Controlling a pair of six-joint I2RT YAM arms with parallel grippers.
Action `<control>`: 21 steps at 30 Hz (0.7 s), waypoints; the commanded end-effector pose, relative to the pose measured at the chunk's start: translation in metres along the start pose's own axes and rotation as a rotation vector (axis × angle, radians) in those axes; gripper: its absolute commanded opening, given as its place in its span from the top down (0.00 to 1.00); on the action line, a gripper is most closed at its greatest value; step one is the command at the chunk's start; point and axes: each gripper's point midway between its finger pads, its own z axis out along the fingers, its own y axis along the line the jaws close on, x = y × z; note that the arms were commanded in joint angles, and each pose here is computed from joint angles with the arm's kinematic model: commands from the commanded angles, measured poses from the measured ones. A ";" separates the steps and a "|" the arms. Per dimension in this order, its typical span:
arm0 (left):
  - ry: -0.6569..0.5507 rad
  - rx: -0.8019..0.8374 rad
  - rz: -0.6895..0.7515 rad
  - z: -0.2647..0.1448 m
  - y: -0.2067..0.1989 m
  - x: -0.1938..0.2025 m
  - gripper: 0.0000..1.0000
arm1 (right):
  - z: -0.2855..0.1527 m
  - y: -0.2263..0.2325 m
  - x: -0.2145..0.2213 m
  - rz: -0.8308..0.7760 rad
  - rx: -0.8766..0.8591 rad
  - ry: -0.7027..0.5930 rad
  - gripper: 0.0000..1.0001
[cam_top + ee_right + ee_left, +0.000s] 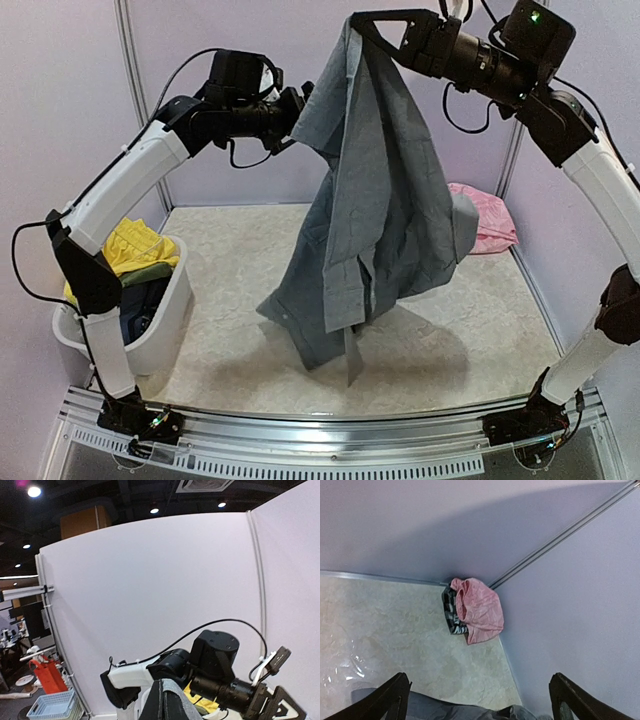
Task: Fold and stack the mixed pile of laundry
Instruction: Pass from the left arm to the right, then pick up the crumpled shirt from the center of the board.
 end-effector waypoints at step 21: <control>0.340 -0.219 0.459 -0.150 0.110 0.172 0.19 | -0.103 -0.139 0.000 -0.135 1.045 0.001 1.00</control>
